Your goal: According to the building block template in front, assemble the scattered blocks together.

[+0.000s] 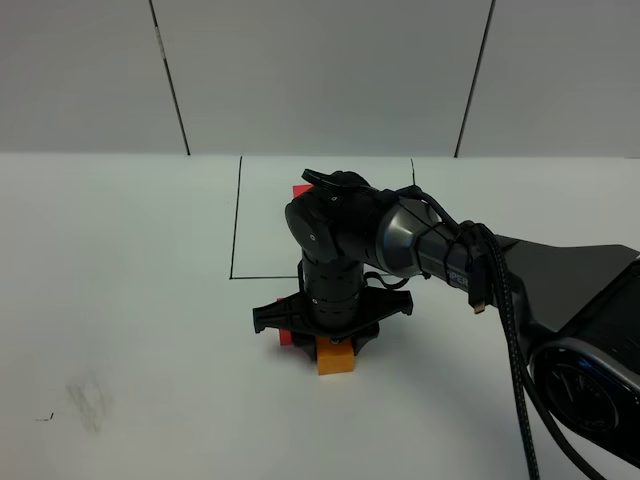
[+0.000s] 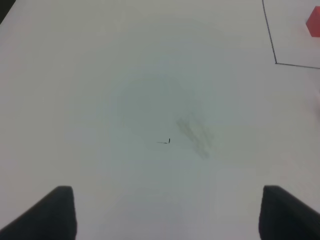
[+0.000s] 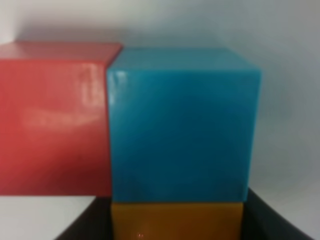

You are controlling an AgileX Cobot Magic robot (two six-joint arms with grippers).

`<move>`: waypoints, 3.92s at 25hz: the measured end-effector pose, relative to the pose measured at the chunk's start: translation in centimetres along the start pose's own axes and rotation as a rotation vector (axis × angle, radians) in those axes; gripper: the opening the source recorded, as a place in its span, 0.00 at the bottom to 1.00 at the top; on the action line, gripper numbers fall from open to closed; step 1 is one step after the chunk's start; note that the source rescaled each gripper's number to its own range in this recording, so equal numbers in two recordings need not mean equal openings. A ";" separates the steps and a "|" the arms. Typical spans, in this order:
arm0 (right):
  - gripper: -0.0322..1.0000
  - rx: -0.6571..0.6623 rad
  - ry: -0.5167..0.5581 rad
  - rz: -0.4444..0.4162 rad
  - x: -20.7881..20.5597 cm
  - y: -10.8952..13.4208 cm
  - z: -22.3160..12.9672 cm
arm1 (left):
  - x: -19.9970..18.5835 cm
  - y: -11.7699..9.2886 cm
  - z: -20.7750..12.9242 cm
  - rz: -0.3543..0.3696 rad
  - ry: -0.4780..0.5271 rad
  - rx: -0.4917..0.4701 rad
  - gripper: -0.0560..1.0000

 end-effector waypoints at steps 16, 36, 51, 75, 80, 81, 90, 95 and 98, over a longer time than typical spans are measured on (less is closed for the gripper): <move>0.13 0.000 0.010 -0.011 0.0 -0.1 -0.1 | 0.0 0.0 0.0 0.000 0.000 0.000 0.95; 0.24 0.007 0.027 -0.015 0.4 0.0 -0.1 | 0.0 0.0 0.0 0.000 0.000 0.000 0.95; 0.67 0.005 0.032 0.007 -0.9 0.5 0.2 | 0.0 0.0 0.0 0.000 0.000 0.000 0.95; 0.89 -0.128 -0.263 -0.035 -12.8 -2.6 1.7 | 0.0 0.0 0.0 0.000 0.000 0.000 0.95; 0.89 -0.133 -0.299 -0.059 -14.5 -6.1 3.5 | 0.0 0.0 0.0 0.000 0.000 0.000 0.95; 0.89 -0.141 -0.301 -0.064 -14.6 -6.7 3.8 | 0.0 0.0 0.0 0.000 0.000 0.000 0.95; 0.87 -0.182 -0.347 -0.102 -17.5 -12.6 5.7 | 0.0 0.0 0.0 0.000 0.000 0.000 0.95; 0.86 -0.159 -0.399 -0.116 -20.7 -16.5 5.2 | 0.0 0.0 0.0 0.000 0.000 0.000 0.95; 0.85 -0.122 -0.402 -0.131 -22.0 -19.1 3.9 | 0.0 0.0 0.0 0.000 0.000 0.000 0.95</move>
Point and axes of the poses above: a point on each arm's last joint axis where the gripper is mounted, x pointing out along that axis toward the gripper, y along the wrist's bending axis when the last joint is at zero, z = x × y, the point moved 1 cm from there along x, pointing out along that axis toward the gripper, and after that the axes turned 5 degrees about x, right-handed, at the moved point
